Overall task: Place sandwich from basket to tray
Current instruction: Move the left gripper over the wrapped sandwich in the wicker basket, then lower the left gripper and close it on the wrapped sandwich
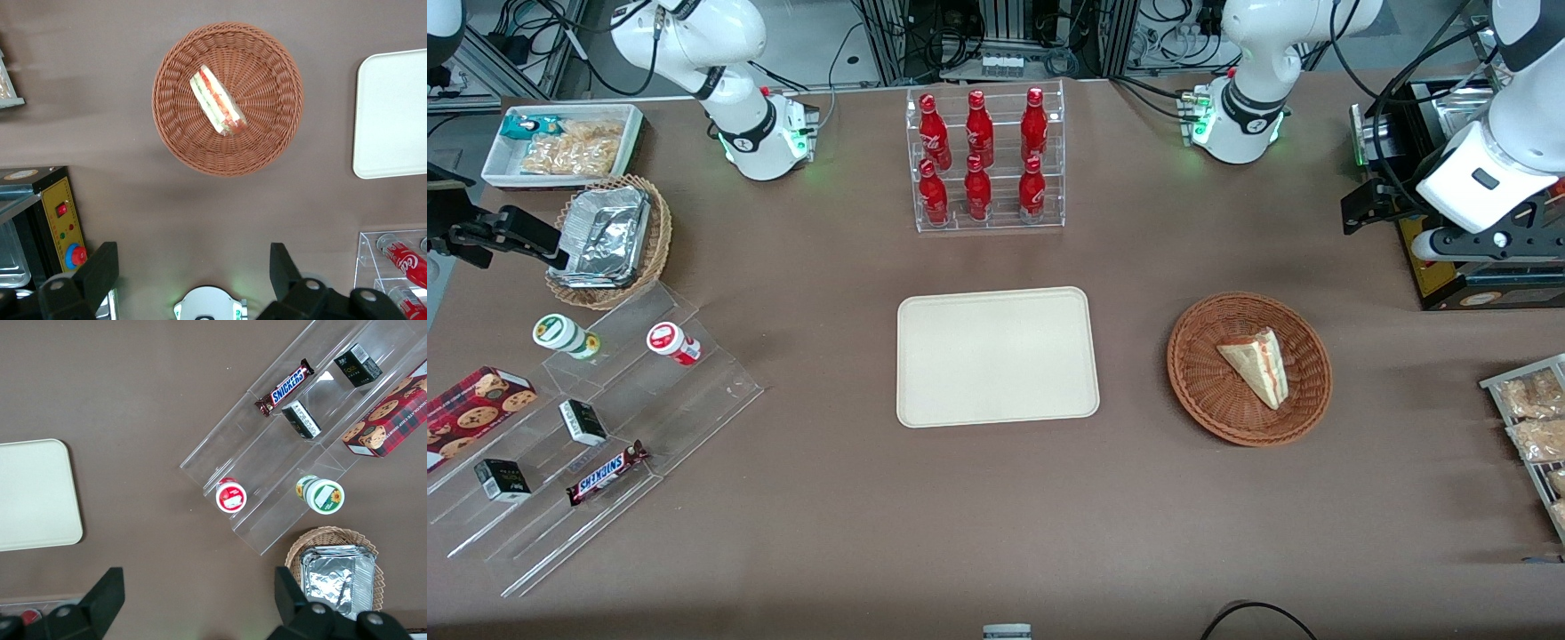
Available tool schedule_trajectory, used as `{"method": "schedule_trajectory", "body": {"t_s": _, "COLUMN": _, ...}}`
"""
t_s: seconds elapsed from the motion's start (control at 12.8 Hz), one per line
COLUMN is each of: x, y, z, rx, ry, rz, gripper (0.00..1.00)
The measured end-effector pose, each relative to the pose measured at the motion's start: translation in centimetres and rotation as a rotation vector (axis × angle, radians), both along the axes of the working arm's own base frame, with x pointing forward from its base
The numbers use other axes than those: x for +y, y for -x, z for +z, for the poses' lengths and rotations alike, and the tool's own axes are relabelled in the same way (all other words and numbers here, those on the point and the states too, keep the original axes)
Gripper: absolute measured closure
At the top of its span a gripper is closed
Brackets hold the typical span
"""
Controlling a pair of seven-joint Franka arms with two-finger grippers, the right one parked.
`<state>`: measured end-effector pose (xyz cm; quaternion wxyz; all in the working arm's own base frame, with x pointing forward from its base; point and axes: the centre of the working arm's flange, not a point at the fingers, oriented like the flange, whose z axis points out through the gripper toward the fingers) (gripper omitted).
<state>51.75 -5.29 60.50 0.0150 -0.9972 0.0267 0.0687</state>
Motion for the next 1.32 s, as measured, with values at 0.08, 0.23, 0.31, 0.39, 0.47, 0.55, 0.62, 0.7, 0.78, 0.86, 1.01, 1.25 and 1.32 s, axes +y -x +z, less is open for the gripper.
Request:
{"method": "schedule_trajectory", "body": {"t_s": 0.08, "x": 0.0, "y": -0.1, "z": 0.0, "rx": -0.005, "ry": 0.0, "rz": 0.0, "gripper": 0.0}}
{"method": "schedule_trajectory", "body": {"t_s": 0.23, "x": 0.0, "y": -0.3, "z": -0.2, "rx": -0.005, "ry": 0.001, "rz": 0.0, "gripper": 0.0}}
{"method": "schedule_trajectory", "body": {"t_s": 0.31, "x": 0.0, "y": -0.4, "z": -1.0, "rx": 0.01, "ry": 0.001, "rz": -0.001, "gripper": 0.0}}
{"method": "schedule_trajectory", "body": {"t_s": 0.39, "x": 0.0, "y": -0.6, "z": -2.2, "rx": 0.029, "ry": 0.001, "rz": -0.002, "gripper": 0.0}}
{"method": "schedule_trajectory", "body": {"t_s": 0.47, "x": -0.1, "y": -1.1, "z": -4.0, "rx": 0.038, "ry": 0.002, "rz": -0.003, "gripper": 0.0}}
{"method": "schedule_trajectory", "body": {"t_s": 0.55, "x": -0.2, "y": -1.8, "z": -6.2, "rx": 0.035, "ry": 0.005, "rz": -0.006, "gripper": 0.0}}
{"method": "schedule_trajectory", "body": {"t_s": 0.62, "x": -0.3, "y": -2.4, "z": -8.7, "rx": 0.027, "ry": 0.009, "rz": -0.008, "gripper": 0.0}}
{"method": "schedule_trajectory", "body": {"t_s": 0.7, "x": -0.3, "y": -2.8, "z": -11.3, "rx": 0.013, "ry": 0.013, "rz": -0.01, "gripper": 0.0}}
{"method": "schedule_trajectory", "body": {"t_s": 0.78, "x": -0.4, "y": -3.0, "z": -13.8, "rx": 0.002, "ry": 0.017, "rz": -0.011, "gripper": 0.0}}
{"method": "schedule_trajectory", "body": {"t_s": 0.86, "x": -0.4, "y": -3.0, "z": -16.1, "rx": -0.01, "ry": 0.02, "rz": -0.013, "gripper": 0.0}}
{"method": "schedule_trajectory", "body": {"t_s": 1.01, "x": -0.5, "y": -2.7, "z": -20.1, "rx": -0.049, "ry": 0.028, "rz": -0.015, "gripper": 0.0}}
{"method": "schedule_trajectory", "body": {"t_s": 1.25, "x": -0.4, "y": -1.7, "z": -24.5, "rx": -0.114, "ry": 0.034, "rz": 0.035, "gripper": 0.0}}
{"method": "schedule_trajectory", "body": {"t_s": 1.32, "x": -0.4, "y": -1.4, "z": -25.4, "rx": -0.118, "ry": 0.031, "rz": 0.09, "gripper": 0.0}}
